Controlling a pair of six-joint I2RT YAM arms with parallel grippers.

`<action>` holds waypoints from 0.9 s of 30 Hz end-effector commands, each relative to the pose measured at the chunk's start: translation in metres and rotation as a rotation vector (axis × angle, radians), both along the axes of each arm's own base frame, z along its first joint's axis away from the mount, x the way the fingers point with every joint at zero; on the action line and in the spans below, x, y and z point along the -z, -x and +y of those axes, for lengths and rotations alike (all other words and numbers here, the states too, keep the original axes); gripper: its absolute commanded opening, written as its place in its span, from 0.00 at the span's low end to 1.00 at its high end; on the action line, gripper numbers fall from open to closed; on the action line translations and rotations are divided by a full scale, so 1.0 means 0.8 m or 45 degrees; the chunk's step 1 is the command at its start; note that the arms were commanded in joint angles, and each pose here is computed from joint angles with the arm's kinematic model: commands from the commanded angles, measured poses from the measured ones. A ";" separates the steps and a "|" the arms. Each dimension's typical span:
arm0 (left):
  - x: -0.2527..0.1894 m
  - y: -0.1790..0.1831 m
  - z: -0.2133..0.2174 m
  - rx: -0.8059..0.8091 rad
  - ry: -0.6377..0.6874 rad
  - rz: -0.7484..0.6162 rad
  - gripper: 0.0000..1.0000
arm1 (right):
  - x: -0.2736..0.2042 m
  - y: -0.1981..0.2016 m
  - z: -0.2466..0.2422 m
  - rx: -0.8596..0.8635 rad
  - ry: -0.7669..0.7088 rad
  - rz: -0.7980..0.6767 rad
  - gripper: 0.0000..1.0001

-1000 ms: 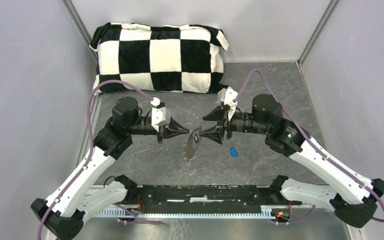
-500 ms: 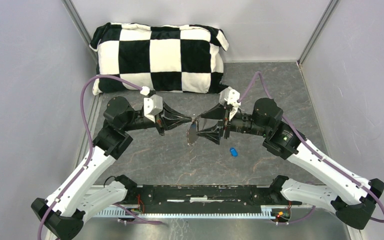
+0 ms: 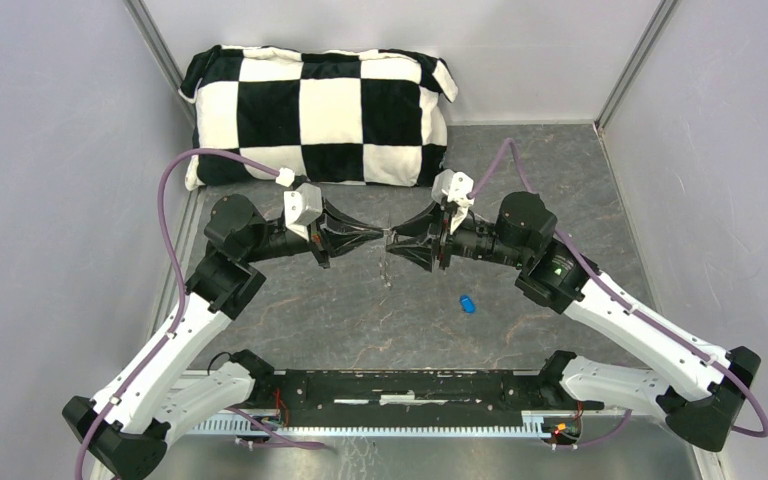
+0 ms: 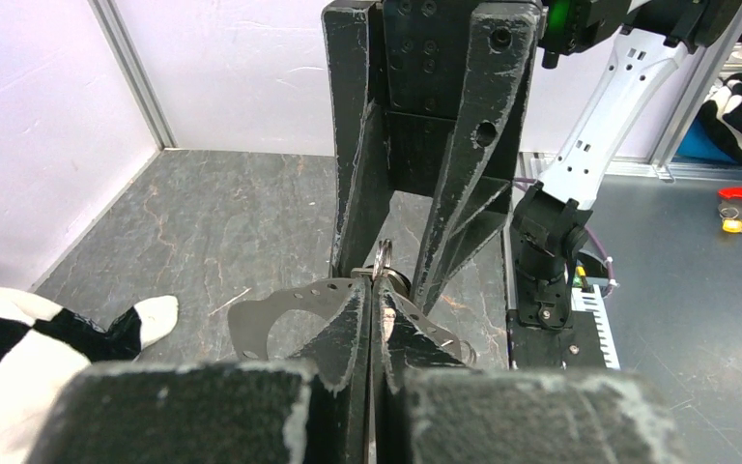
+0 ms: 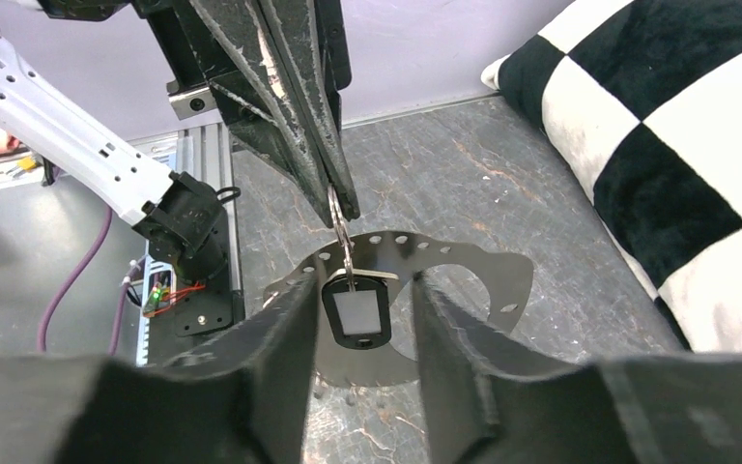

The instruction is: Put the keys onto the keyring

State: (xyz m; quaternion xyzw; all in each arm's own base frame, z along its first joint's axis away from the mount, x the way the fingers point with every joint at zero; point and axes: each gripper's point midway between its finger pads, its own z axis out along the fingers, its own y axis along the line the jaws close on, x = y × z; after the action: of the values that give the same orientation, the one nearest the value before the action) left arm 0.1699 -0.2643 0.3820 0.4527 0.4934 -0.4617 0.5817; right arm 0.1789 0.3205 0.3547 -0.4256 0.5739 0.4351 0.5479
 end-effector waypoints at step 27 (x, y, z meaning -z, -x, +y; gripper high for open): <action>-0.011 0.017 0.003 0.061 0.015 -0.087 0.02 | 0.015 0.030 0.003 -0.171 0.088 0.047 0.09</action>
State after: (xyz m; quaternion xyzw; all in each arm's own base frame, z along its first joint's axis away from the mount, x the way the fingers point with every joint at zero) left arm 0.1676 -0.2627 0.3756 0.4520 0.4978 -0.4620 0.5783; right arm 0.1667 0.3147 0.3450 -0.4525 0.5738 0.4327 0.5280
